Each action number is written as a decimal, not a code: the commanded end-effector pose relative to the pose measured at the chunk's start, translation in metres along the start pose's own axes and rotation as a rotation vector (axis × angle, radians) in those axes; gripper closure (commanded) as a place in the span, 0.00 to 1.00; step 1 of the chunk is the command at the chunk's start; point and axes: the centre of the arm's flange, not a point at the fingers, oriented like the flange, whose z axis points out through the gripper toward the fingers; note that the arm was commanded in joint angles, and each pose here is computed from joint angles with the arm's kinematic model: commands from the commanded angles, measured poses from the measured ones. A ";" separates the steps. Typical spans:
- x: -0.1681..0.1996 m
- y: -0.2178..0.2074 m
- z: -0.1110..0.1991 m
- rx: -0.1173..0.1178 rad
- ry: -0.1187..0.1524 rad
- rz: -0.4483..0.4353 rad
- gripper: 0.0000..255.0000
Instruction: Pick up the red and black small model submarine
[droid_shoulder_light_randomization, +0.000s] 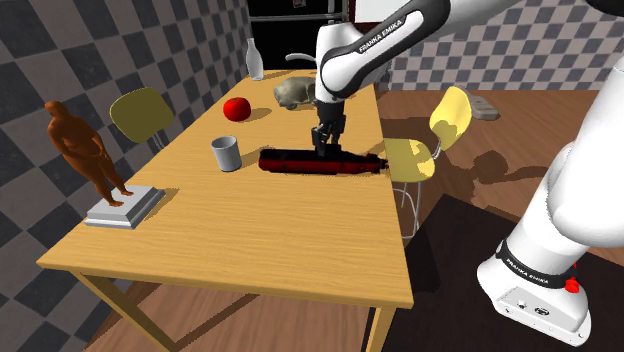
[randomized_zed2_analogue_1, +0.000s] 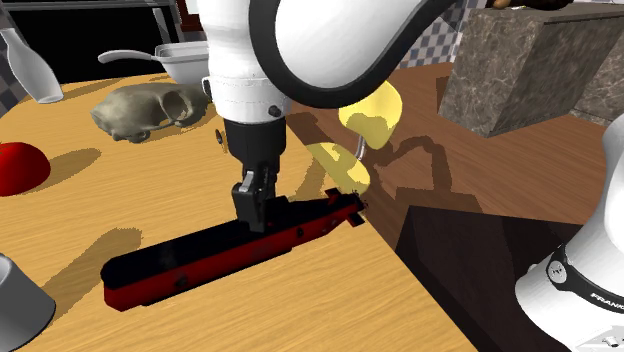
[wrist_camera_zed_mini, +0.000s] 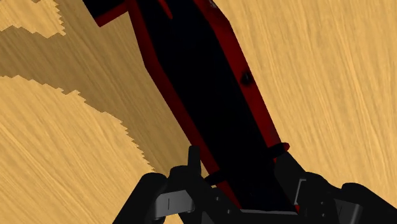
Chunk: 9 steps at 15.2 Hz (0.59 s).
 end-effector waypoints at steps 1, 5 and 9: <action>0.001 0.001 -0.012 0.000 0.003 0.000 1.00; 0.002 0.000 -0.033 0.000 0.003 0.000 1.00; 0.003 -0.001 -0.054 0.000 0.003 0.000 1.00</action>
